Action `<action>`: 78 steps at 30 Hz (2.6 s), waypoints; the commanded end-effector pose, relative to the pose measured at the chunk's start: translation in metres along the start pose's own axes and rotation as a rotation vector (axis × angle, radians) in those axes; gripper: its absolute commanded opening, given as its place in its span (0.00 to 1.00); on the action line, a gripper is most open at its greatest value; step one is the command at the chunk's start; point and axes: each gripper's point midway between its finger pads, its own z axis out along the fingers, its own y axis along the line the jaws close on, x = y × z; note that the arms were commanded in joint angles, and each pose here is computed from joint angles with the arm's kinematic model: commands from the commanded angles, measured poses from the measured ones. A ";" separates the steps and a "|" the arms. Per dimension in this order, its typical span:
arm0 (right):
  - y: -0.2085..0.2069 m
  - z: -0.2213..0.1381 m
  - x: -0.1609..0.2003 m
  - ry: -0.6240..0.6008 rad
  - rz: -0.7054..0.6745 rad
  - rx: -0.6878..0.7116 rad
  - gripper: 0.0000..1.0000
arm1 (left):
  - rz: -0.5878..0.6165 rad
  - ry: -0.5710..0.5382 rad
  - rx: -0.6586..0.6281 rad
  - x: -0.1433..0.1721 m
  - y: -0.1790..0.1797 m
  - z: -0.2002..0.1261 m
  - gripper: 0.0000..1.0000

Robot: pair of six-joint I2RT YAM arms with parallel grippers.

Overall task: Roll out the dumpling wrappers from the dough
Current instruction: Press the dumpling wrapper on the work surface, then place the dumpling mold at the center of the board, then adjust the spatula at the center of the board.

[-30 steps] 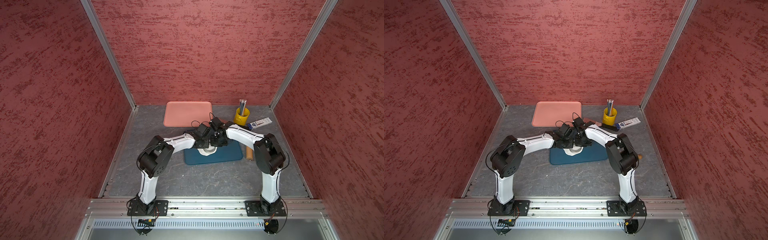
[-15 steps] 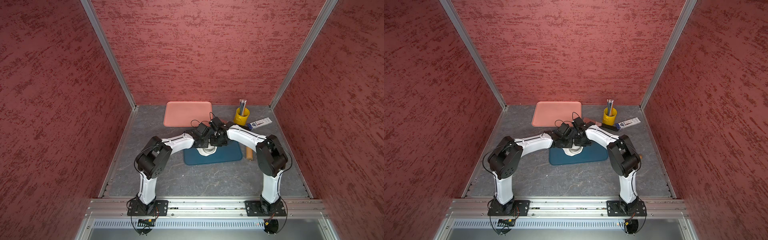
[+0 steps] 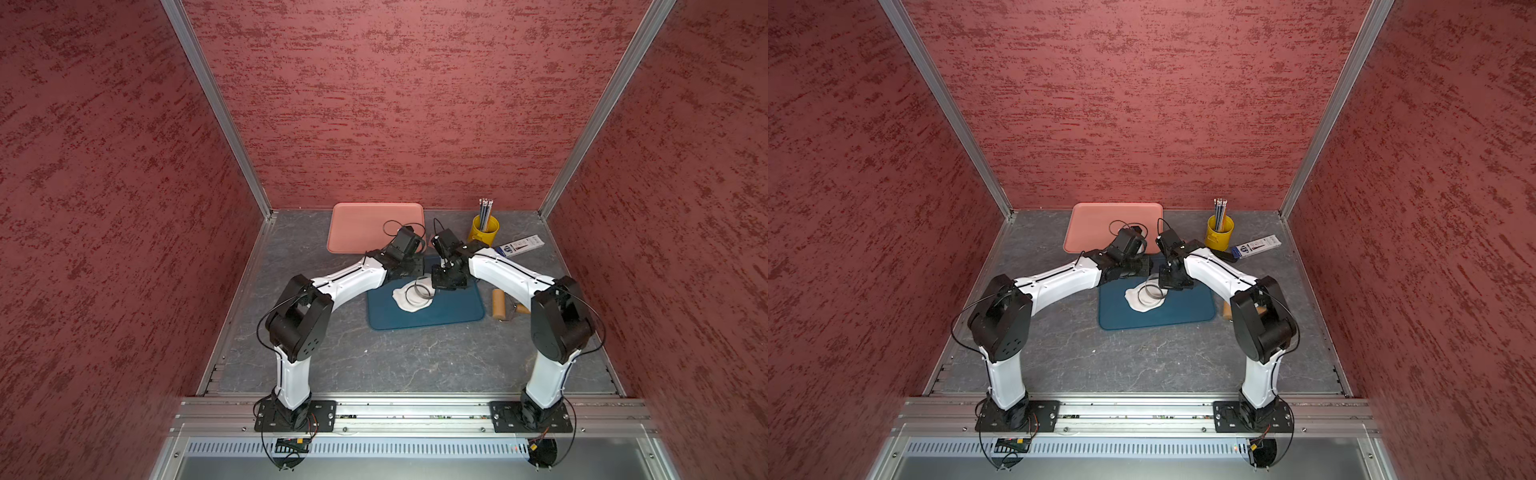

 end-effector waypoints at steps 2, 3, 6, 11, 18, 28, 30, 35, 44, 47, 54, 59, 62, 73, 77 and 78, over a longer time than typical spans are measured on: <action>-0.047 -0.013 0.005 0.001 0.021 0.116 0.00 | 0.010 -0.097 0.070 -0.033 -0.016 -0.035 0.42; -0.057 -0.015 0.003 -0.001 0.039 0.129 0.00 | 0.011 -0.108 0.073 -0.035 -0.015 -0.041 0.43; -0.090 -0.027 -0.010 -0.039 0.099 0.174 0.00 | -0.004 -0.125 0.058 -0.035 -0.002 -0.052 0.46; -0.147 -0.042 -0.043 -0.105 0.274 0.207 0.00 | -0.033 -0.116 0.031 -0.020 0.022 -0.058 0.48; -0.182 -0.027 -0.082 -0.128 0.365 0.278 0.00 | -0.052 -0.094 -0.006 -0.002 0.040 -0.059 0.48; -0.217 0.005 -0.082 -0.069 0.440 0.297 0.00 | -0.073 -0.087 -0.065 0.007 0.065 -0.062 0.48; -0.224 0.011 -0.075 -0.036 0.448 0.296 0.00 | -0.077 -0.083 -0.068 0.009 0.068 -0.061 0.48; -0.242 0.014 -0.055 0.012 0.484 0.317 0.00 | -0.087 -0.077 -0.086 0.014 0.076 -0.061 0.48; -0.266 0.001 -0.022 0.044 0.522 0.389 0.17 | -0.106 -0.068 -0.126 0.020 0.095 -0.063 0.49; -0.257 -0.016 -0.037 -0.009 0.512 0.343 0.40 | -0.118 -0.056 -0.149 0.025 0.105 -0.065 0.49; -0.219 -0.048 -0.117 -0.266 0.348 0.120 0.64 | -0.119 0.018 -0.295 0.050 0.137 -0.069 0.55; -0.180 -0.036 -0.161 -0.339 0.155 -0.047 0.71 | -0.115 0.109 -0.335 0.068 0.146 -0.053 0.56; -0.174 -0.026 -0.173 -0.346 0.088 -0.085 0.75 | -0.113 0.113 -0.373 0.072 0.155 -0.049 0.57; -0.168 0.008 -0.184 -0.306 0.009 -0.129 0.82 | -0.118 0.190 -0.444 0.090 0.170 -0.029 0.58; -0.169 0.015 -0.189 -0.308 -0.002 -0.130 0.87 | -0.128 0.206 -0.484 0.097 0.179 -0.028 0.58; -0.167 0.017 -0.190 -0.305 -0.006 -0.139 0.88 | -0.133 0.206 -0.496 0.097 0.182 -0.029 0.58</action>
